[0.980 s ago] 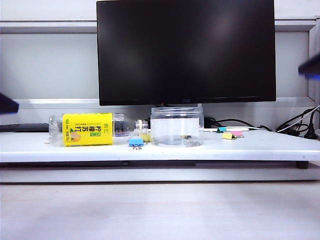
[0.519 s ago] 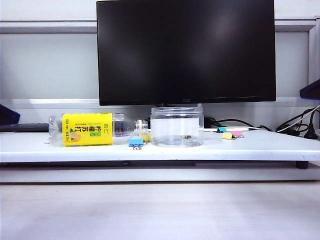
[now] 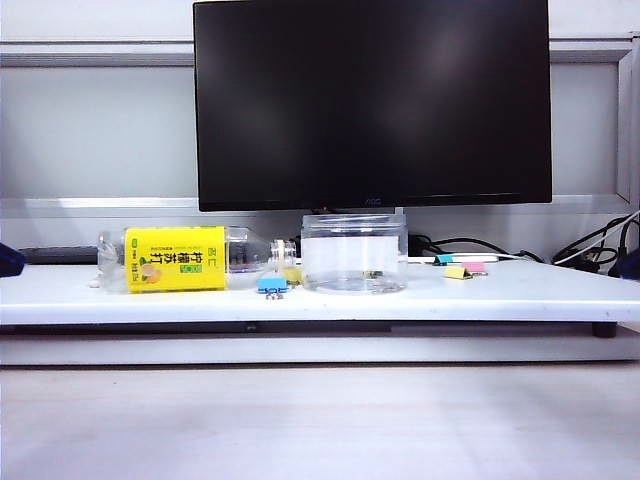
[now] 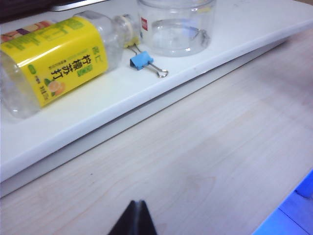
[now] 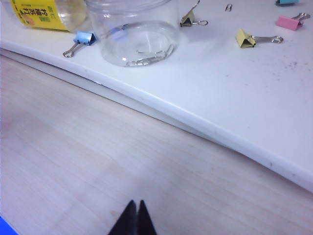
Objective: Take the clips out of the round transparent plastic box and place them on the table.
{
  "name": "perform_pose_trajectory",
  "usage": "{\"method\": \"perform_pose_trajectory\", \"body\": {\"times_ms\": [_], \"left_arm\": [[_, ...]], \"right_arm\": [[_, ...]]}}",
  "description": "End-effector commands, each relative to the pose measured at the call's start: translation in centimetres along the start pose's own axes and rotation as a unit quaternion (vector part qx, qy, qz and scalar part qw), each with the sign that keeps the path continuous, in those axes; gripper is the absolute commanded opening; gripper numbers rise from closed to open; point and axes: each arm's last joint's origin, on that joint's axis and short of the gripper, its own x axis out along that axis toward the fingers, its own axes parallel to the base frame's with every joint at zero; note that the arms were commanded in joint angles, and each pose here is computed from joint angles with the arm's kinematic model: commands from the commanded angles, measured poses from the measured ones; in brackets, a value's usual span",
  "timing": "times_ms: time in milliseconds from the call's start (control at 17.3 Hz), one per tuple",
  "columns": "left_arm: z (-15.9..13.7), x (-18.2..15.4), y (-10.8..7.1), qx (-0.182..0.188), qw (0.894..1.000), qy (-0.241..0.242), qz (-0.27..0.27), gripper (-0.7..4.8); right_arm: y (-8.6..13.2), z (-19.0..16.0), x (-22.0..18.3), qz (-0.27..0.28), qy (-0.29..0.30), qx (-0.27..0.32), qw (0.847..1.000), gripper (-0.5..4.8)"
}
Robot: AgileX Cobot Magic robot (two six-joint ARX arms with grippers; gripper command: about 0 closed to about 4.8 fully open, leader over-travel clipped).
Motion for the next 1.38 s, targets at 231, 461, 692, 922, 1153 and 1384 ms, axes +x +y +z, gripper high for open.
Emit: {"method": "perform_pose_trajectory", "body": {"times_ms": [231,461,692,922,1153,1384], "left_arm": [[-0.1,0.0,0.0,0.001,1.000,0.004,0.001,-0.05],[-0.2,0.0,-0.2,-0.012,0.999,0.010,-0.035,-0.04],[-0.3,0.0,1.2,-0.034,0.999,0.009,0.011,-0.04],[-0.5,-0.4,3.6,-0.068,0.989,0.011,0.130,-0.04],[-0.8,-1.0,5.2,-0.091,0.973,0.013,0.210,-0.04],[-0.8,-1.5,5.9,-0.100,0.963,0.005,0.250,-0.04]], "right_arm": [[0.0,-0.1,0.0,0.001,0.000,-0.004,1.000,-0.04],[0.0,-0.1,0.0,0.001,0.000,-0.004,1.000,-0.04],[-0.1,0.5,-0.5,-0.012,-0.043,-0.013,0.999,-0.04],[-0.9,0.7,-0.9,-0.055,-0.058,-0.007,0.997,-0.04],[-1.7,0.9,-1.6,-0.109,-0.080,-0.002,0.991,-0.04],[-2.2,0.9,-1.8,-0.132,-0.085,0.002,0.988,-0.04]]}}
